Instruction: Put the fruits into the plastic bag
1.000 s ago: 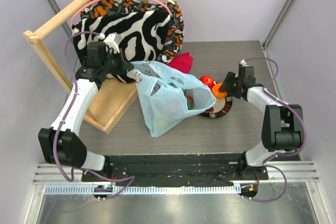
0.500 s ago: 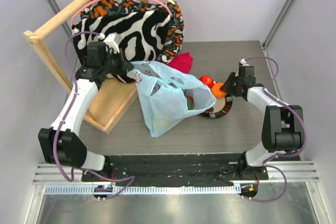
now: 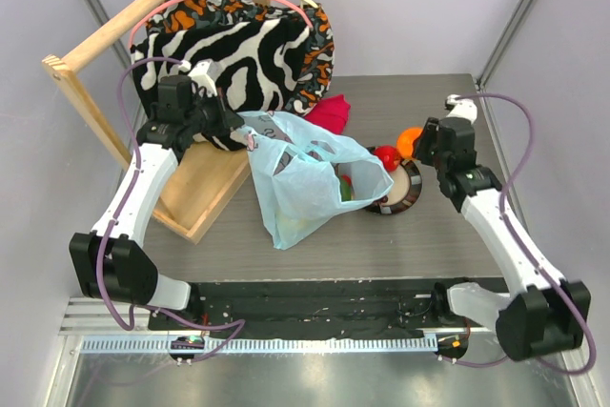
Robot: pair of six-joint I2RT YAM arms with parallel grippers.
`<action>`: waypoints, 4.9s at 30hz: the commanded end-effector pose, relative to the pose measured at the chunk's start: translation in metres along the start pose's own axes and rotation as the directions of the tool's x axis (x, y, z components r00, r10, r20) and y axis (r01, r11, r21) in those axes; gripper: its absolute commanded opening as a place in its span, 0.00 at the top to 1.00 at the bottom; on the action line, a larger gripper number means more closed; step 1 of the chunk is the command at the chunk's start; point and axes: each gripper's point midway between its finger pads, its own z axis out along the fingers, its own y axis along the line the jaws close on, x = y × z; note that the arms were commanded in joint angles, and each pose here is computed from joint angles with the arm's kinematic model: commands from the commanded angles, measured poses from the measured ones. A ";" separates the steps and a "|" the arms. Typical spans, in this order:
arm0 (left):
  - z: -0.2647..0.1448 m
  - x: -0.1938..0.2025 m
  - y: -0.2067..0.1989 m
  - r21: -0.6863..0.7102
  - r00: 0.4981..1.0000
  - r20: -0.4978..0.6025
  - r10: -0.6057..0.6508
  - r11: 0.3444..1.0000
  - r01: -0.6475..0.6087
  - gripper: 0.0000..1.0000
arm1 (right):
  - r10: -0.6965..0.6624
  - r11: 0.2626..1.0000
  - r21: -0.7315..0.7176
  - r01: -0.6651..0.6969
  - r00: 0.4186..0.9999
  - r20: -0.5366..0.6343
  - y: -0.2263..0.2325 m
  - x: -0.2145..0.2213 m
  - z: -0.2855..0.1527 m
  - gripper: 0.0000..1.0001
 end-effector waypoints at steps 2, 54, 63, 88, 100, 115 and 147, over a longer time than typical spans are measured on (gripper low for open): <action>-0.010 -0.025 -0.013 0.038 0.997 0.073 0.018 0.999 -0.021 1.00 | 0.118 0.985 -0.156 -0.079 0.958 0.261 0.021 -0.073 -0.048 0.99; -0.007 -0.023 -0.014 0.049 0.998 0.068 0.004 0.999 -0.007 1.00 | -0.569 0.652 -0.604 0.458 0.822 0.010 0.206 0.077 -0.103 0.99; -0.010 -0.025 -0.014 0.044 0.997 0.071 0.009 0.999 -0.012 1.00 | -0.634 0.682 -0.511 0.524 0.772 -0.054 0.187 0.107 -0.075 0.99; -0.011 -0.026 -0.015 0.044 0.997 0.074 0.009 0.999 -0.012 1.00 | -0.596 0.697 -0.520 0.494 0.802 -0.037 0.195 0.109 -0.071 0.40; -0.011 -0.026 -0.015 0.046 0.997 0.075 0.011 0.999 -0.014 1.00 | -0.532 0.701 -0.547 0.458 0.846 0.027 0.205 0.088 -0.084 0.34; -0.012 -0.026 -0.017 0.051 0.997 0.076 0.010 0.999 -0.014 1.00 | -0.088 0.700 -0.675 0.231 0.967 0.239 0.242 -0.031 -0.160 0.35; -0.017 -0.029 -0.018 0.047 0.996 0.089 0.018 0.999 -0.022 1.00 | 0.021 0.944 -0.328 0.042 0.982 0.187 0.137 -0.092 -0.136 0.30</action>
